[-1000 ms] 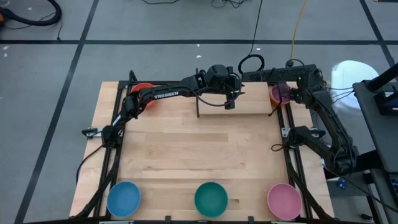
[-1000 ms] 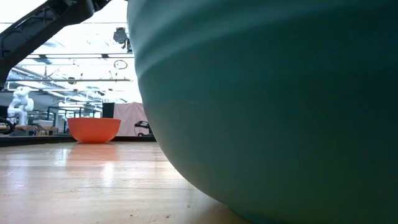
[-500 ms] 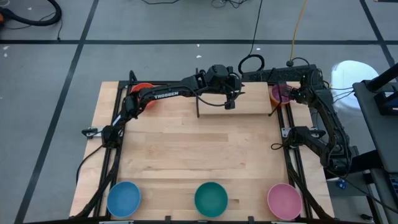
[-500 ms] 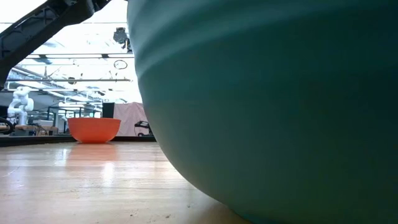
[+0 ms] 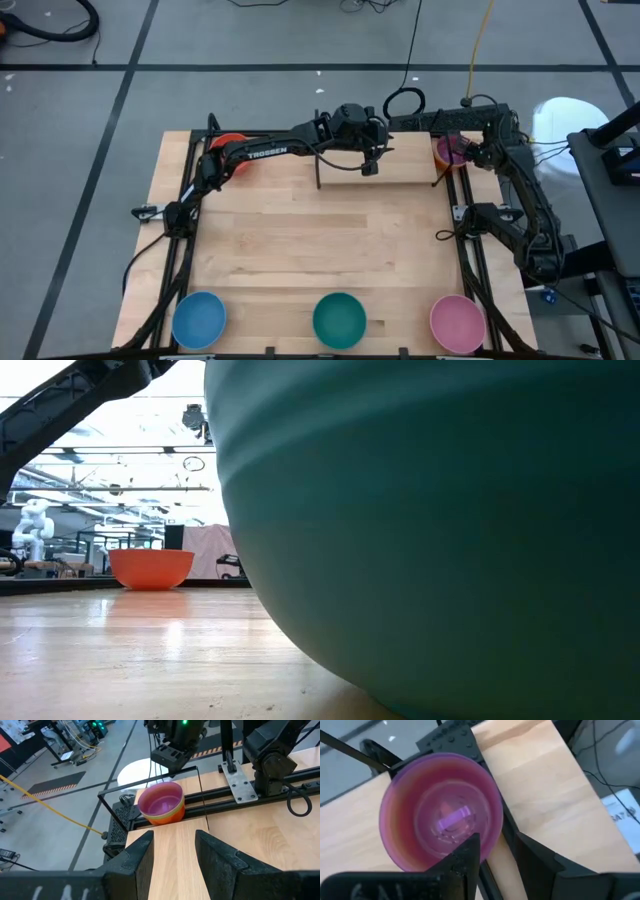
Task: Place and stack bowls onto a shelf
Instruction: Adjust the stacked small bowls on the shelf
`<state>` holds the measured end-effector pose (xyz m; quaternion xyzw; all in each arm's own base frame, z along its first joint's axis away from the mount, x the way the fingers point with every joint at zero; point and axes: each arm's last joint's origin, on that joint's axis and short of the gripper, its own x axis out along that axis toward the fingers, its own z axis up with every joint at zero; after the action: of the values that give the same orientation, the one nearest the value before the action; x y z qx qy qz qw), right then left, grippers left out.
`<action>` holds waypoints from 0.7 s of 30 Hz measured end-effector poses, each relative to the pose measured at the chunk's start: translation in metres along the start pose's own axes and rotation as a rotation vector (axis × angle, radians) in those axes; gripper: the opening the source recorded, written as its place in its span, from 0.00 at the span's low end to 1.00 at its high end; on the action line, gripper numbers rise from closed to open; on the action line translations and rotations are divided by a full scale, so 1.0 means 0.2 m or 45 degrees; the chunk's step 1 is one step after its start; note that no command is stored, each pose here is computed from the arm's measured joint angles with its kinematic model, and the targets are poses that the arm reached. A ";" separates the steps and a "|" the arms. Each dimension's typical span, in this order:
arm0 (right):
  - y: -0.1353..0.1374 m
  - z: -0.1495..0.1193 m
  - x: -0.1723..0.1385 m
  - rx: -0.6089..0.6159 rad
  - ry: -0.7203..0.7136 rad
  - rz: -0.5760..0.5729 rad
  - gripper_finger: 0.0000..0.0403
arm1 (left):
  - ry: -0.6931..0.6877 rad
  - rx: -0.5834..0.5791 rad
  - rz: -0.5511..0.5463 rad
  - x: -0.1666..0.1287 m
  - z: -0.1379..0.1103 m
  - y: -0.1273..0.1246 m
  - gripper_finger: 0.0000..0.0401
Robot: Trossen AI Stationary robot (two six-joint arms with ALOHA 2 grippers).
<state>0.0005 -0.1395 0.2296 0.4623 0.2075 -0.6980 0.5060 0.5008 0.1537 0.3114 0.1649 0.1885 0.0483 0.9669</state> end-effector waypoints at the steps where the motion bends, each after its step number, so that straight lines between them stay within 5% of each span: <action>1: 0.00 0.00 0.01 0.003 -0.007 0.005 0.28 | 0.000 0.000 0.000 0.00 0.00 0.00 0.37; 21: -0.06 -0.19 0.29 0.119 0.050 0.082 0.28 | 0.000 0.010 0.000 0.00 0.00 0.00 0.37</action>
<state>0.0027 -0.1350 0.1597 0.5054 0.1696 -0.6810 0.5021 0.5007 0.1538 0.3114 0.1685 0.1888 0.0474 0.9663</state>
